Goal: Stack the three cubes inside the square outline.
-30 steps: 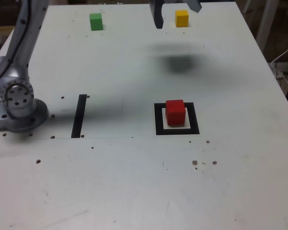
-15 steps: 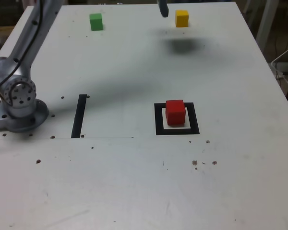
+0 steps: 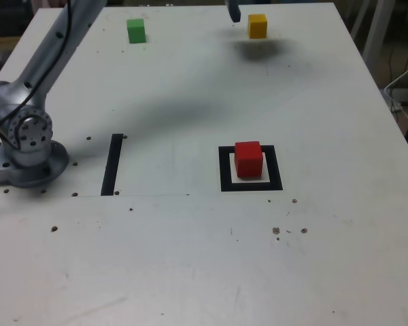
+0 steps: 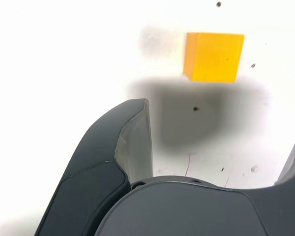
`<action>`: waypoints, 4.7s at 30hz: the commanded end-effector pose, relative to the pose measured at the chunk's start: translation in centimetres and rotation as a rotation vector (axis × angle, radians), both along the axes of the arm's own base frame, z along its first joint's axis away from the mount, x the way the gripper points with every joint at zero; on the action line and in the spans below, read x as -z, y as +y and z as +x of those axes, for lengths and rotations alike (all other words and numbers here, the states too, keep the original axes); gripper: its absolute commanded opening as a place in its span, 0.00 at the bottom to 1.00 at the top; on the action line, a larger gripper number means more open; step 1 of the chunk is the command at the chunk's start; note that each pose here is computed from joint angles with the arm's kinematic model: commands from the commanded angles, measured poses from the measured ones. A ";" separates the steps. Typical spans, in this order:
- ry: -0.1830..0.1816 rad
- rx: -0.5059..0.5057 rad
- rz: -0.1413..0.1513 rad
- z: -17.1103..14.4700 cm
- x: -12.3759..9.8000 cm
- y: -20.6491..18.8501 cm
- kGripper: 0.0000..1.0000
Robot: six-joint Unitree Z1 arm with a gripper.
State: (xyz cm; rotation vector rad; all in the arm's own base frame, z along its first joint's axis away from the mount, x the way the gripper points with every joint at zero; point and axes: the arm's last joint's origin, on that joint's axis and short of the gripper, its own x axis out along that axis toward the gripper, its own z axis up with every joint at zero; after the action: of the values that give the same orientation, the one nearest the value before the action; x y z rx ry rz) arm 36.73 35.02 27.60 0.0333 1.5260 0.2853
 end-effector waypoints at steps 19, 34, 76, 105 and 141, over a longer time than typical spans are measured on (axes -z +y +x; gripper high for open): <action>0.040 0.012 0.070 1.6 2.8 1.2 1.00; 0.016 0.005 0.077 2.7 4.9 2.0 1.00; 0.026 0.016 0.013 2.9 7.1 2.3 0.85; 0.038 -0.006 -0.001 2.6 7.5 2.4 0.74; -0.008 0.005 0.052 3.2 6.5 2.3 0.26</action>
State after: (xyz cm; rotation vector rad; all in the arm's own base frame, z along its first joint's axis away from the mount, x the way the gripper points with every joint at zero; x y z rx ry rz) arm 39.76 37.47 20.67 0.0636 1.5229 0.3187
